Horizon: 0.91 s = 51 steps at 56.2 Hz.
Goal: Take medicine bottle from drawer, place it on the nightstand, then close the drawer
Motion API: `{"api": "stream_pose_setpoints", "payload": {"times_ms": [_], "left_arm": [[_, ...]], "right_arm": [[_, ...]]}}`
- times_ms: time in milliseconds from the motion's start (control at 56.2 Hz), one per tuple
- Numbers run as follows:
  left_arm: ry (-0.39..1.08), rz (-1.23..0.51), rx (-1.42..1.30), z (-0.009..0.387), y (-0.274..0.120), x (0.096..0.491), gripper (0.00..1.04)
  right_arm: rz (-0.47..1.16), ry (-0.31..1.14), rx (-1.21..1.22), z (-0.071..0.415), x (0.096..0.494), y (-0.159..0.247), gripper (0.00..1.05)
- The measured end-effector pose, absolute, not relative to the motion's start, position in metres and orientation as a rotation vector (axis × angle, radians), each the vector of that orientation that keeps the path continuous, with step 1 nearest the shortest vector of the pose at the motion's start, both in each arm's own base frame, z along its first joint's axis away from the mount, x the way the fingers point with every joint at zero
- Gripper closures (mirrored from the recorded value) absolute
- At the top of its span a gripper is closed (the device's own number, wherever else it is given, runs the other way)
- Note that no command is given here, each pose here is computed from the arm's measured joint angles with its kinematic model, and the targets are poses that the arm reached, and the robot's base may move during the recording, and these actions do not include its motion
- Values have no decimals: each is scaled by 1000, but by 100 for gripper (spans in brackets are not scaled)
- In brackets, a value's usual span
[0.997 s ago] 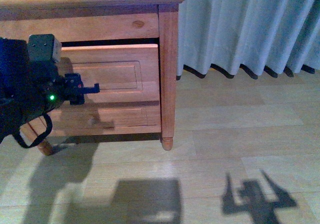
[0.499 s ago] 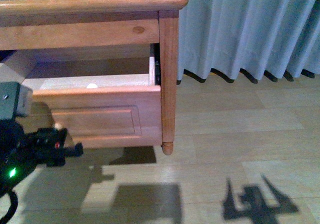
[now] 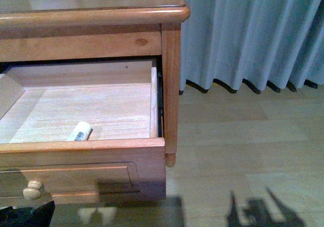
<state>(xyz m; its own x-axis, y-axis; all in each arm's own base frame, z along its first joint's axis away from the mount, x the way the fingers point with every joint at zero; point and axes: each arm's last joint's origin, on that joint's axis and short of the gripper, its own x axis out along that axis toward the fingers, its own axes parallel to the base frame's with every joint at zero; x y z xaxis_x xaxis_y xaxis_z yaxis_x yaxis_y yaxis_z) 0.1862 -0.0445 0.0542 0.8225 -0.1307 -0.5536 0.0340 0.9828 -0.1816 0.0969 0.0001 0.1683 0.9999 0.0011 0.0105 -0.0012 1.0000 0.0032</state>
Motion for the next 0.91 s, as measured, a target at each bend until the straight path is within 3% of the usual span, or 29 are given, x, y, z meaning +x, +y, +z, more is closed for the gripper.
{"api": "stream_pose_setpoints", "payload": {"times_ms": [196,338,588,623,712,783,908], "left_arm": [[625,-87,-200,77,-35,182,5],[611,-116,-230,116,-23,178,6],[435,-259,-290,207,-19,151,7],[270,-182,-206,215,-22,142,14],[75,-63,-92,224,-26,118,28],[-10,-17,-50,223,-21,98,47],[0,-19,-23,207,-17,98,70]], "right_arm": [[1,-10,3,168,97,0,7],[1,-10,3,168,97,0,7],[1,-10,3,168,97,0,7],[1,-10,3,168,97,0,7],[2,-10,3,168,97,0,7],[2,-10,3,168,97,0,7],[-2,-10,3,168,97,0,7]]}}
